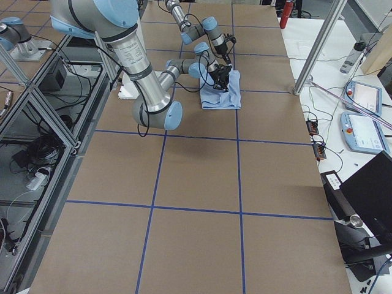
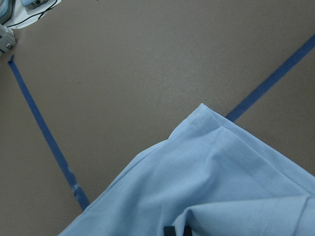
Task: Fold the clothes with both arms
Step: 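Lay the hem onto the collar end with both grippers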
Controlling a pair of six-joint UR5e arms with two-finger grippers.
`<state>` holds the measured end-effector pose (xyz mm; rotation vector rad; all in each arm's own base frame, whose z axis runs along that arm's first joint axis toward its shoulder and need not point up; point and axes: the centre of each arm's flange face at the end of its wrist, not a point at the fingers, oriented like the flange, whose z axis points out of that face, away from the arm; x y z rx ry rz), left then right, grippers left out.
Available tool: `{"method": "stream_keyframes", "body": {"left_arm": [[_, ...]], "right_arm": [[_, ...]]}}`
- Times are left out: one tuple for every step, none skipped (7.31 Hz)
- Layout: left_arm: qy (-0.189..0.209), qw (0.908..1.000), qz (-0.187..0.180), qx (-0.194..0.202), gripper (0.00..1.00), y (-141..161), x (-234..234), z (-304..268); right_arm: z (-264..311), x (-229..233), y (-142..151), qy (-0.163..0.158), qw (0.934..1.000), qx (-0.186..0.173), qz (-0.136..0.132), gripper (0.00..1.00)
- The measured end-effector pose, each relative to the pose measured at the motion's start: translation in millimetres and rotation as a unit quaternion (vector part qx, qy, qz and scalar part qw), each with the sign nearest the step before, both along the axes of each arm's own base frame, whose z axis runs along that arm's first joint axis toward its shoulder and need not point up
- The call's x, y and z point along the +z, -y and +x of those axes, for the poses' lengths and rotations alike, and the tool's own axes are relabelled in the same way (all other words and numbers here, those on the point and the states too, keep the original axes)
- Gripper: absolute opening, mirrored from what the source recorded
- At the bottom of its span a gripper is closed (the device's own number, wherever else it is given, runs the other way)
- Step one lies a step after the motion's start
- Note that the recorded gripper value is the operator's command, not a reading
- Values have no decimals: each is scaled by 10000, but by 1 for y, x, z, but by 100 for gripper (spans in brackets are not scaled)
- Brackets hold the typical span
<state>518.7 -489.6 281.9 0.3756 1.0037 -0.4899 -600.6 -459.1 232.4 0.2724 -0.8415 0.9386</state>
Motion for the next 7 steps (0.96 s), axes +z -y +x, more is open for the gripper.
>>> {"method": "stream_keyframes", "body": {"left_arm": [[-21,10000,14,-1,0,0,0,-1],[-35,10000,21,-4,65,0,-1,-1],[-60,10000,38,0,100,0,0,-2],[-109,9999,119,36,100,-2,-2,-5],[-187,9992,287,220,100,-6,-8,-11],[-269,9975,424,488,100,-13,-14,-22],[-324,9962,486,649,100,-17,-15,-32]], "right_arm": [[3,1,4,-16,10000,17,12,24],[2,4,7,-61,10000,13,12,99],[1,9,9,-206,9997,-92,80,100],[1,12,12,-423,9984,-301,240,100],[5,9,15,-609,9953,-615,428,100],[10,-1,13,-659,9912,-981,591,100],[19,-15,5,-641,9872,-1264,729,100]]}}
